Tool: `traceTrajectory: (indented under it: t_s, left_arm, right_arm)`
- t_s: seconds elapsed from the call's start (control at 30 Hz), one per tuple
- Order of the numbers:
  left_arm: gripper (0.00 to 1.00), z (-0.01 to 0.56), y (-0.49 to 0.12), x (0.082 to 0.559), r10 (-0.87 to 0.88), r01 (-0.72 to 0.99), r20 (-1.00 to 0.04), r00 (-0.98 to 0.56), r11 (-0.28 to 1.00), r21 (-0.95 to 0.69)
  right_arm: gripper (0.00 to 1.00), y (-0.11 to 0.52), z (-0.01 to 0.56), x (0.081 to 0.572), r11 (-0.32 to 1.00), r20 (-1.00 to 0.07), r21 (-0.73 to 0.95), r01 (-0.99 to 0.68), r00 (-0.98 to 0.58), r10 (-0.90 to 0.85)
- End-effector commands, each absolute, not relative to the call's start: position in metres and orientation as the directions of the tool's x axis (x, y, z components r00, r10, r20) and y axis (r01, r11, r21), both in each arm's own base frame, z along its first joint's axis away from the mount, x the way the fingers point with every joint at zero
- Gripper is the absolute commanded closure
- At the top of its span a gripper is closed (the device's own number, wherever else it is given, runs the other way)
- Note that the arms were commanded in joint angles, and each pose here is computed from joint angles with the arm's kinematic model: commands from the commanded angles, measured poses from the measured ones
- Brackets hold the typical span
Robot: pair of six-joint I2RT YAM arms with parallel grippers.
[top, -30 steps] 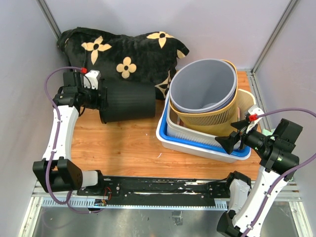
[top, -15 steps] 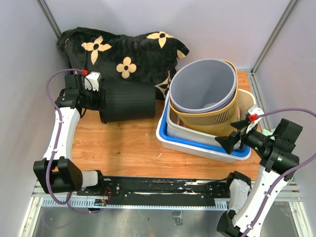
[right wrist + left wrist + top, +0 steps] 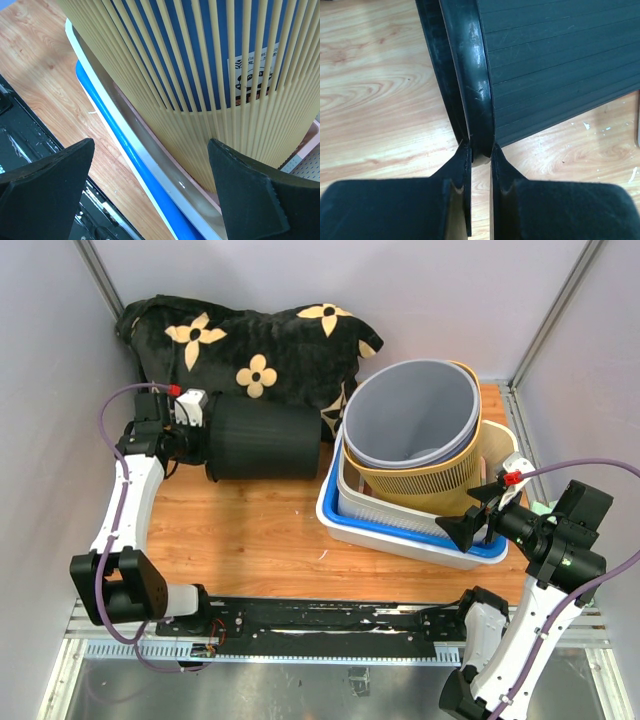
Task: Turn the large container upside down
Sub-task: Turn the container upside down at the center of the board.
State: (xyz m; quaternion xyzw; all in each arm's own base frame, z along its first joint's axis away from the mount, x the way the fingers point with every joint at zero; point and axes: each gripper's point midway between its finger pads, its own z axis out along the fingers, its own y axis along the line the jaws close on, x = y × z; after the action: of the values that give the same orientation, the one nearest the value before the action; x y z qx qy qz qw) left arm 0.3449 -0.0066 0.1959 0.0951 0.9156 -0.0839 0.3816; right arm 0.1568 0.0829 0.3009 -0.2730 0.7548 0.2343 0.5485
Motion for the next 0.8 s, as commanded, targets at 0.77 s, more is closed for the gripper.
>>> traceTrajectory:
  t_s: [0.77]
  left_arm:
    - [1.00, 0.209, 0.009, 0.303, -0.402, 0.223, -0.392, -0.827, 0.406, -0.886]
  right_arm:
    - [0.02, 0.086, 0.305, 0.154, 0.727, -0.956, 0.070, -0.683, -0.255, -0.147]
